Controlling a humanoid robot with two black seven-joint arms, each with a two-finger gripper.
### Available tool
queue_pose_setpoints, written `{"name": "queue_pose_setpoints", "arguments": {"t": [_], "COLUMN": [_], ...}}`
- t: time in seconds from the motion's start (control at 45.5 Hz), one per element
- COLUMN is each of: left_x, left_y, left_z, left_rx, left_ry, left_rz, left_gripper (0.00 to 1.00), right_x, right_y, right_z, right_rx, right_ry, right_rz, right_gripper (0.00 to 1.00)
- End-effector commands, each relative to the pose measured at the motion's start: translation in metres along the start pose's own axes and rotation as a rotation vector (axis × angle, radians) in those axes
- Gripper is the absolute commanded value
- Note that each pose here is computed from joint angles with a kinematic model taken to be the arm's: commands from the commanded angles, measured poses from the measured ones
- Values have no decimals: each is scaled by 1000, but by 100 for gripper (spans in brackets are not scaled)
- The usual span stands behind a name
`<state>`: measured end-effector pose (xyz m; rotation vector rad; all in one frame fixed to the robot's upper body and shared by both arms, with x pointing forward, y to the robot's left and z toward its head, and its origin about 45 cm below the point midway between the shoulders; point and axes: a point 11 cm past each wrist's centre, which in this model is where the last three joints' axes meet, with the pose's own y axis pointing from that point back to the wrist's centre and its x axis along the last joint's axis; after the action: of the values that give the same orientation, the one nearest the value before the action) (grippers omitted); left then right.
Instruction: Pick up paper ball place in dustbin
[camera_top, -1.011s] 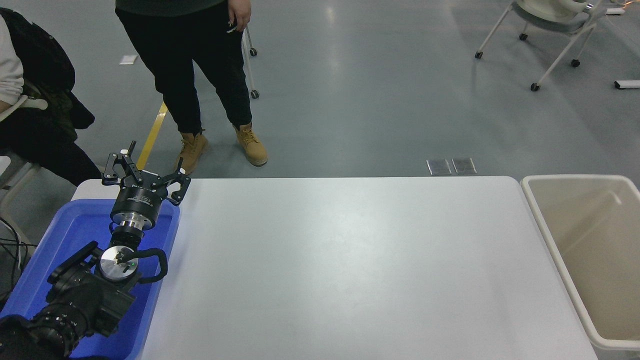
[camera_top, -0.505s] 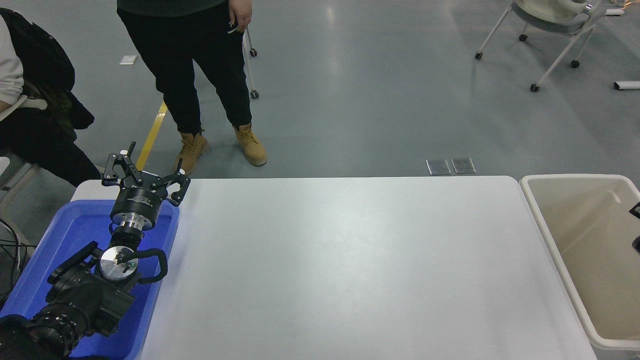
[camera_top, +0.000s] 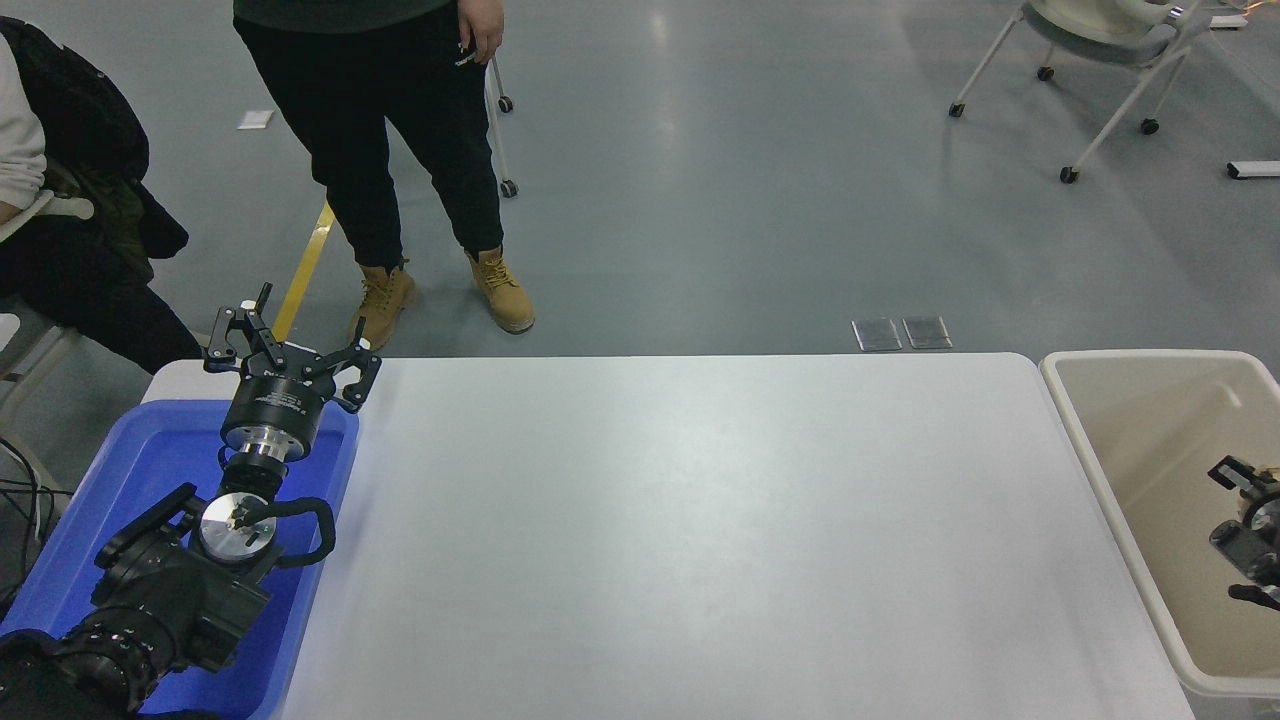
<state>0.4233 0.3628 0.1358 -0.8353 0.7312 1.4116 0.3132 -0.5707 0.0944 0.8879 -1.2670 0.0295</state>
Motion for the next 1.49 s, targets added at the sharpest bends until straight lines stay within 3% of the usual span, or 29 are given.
{"name": "queue_pose_setpoints", "arguments": {"t": [0.0, 0.33, 0.527, 0.901, 1.319, 1.473], "left_x": [0, 0, 0, 0, 0, 0], "left_y": [0, 0, 0, 0, 0, 0], "left_z": [0, 0, 1, 0, 0, 1], "left_rx": [0, 0, -1, 0, 0, -1], "left_ry": [0, 0, -1, 0, 0, -1], "left_rz": [0, 0, 0, 0, 1, 0], "left_gripper": [99, 99, 99, 99, 99, 99], "right_x": [-3, -1, 43, 166, 186, 202], "right_y": [0, 2, 7, 62, 103, 122], "right_z": [2, -8, -44, -157, -207, -221], "right_rx": [-2, 15, 77, 333, 550, 711], "right_ry": [2, -5, -149, -532, -904, -1025], "right_rz": [-7, -29, 20, 99, -101, -113], "right_gripper": [100, 100, 100, 100, 100, 100]}}
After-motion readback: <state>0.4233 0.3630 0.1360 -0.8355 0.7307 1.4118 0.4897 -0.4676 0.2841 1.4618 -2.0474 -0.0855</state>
